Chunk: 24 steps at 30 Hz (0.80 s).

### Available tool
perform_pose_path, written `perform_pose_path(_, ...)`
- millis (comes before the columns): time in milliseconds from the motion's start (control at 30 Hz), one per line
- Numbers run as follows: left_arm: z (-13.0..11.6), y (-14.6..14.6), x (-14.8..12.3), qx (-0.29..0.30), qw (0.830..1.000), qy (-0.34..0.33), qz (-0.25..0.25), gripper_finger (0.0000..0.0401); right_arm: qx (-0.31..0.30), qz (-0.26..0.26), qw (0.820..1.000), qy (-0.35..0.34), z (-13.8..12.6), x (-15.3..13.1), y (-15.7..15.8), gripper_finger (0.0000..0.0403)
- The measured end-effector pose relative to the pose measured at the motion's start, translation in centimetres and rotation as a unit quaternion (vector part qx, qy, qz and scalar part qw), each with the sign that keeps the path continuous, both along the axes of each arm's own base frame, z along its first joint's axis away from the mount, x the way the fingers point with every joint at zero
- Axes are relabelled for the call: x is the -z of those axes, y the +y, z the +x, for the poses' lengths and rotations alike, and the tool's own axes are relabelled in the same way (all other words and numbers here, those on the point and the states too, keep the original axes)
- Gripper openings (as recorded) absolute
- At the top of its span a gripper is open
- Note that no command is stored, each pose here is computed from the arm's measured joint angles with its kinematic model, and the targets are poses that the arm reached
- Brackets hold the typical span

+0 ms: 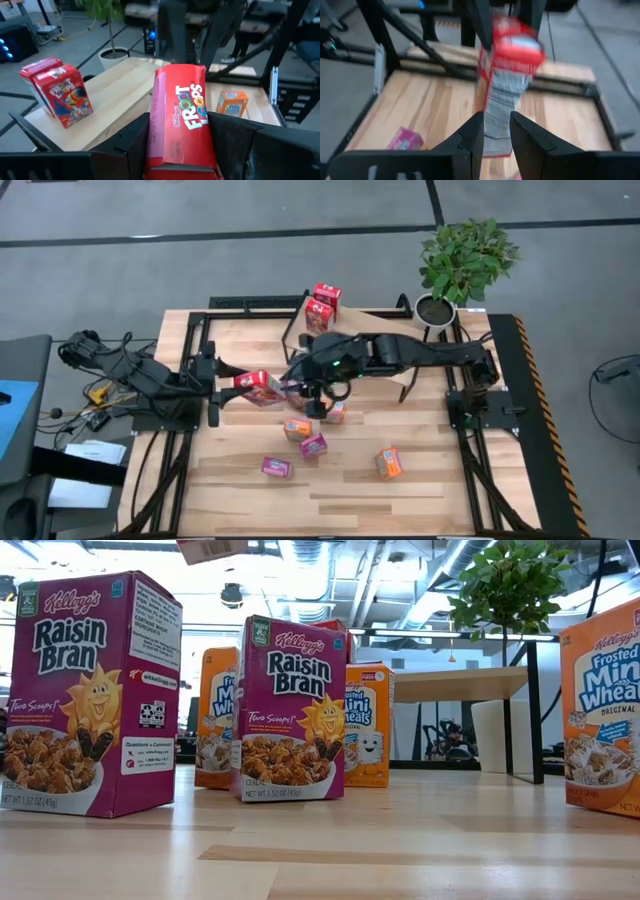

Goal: Stack cereal on shelf
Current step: Put the red cereal box on the shelf aligned with the other red cereal boxes

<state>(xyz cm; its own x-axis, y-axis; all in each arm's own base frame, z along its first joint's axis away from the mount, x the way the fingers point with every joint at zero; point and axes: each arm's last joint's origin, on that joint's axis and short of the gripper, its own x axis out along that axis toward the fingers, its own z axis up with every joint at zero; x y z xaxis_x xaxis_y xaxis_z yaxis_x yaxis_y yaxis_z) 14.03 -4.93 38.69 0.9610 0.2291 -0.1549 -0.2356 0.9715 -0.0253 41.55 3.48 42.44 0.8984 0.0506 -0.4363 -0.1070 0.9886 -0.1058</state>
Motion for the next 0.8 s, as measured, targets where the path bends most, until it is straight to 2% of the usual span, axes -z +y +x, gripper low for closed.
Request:
perform_pose_path(100,-0.2,0.1,-0.5,0.003,1.000,-0.021,-0.011,0.0169,-0.002,-0.010,1.000,-0.015,-1.5,-1.6,-0.1,0.0128)
perform_pose_path(200,-0.6,0.2,-0.9,0.018,0.999,-0.041,-0.019,0.0169,-0.003,-0.047,0.999,-0.018,-1.8,-1.9,0.2,0.0120)
perform_pose_path(333,-0.8,0.2,-1.5,0.026,0.997,-0.064,-0.028,0.0169,-0.011,-0.087,0.996,-0.019,-1.7,-1.7,0.7,0.0080)
perform_pose_path(600,-0.9,0.3,-1.8,0.024,0.996,-0.081,-0.036,0.0169,-0.015,-0.103,0.994,-0.044,-1.4,-2.1,0.6,0.0015)
perform_pose_path(800,-0.8,0.3,-2.1,0.024,0.994,-0.094,-0.042,0.0169,-0.027,-0.107,0.992,-0.056,-1.3,-2.3,0.8,0.0023)
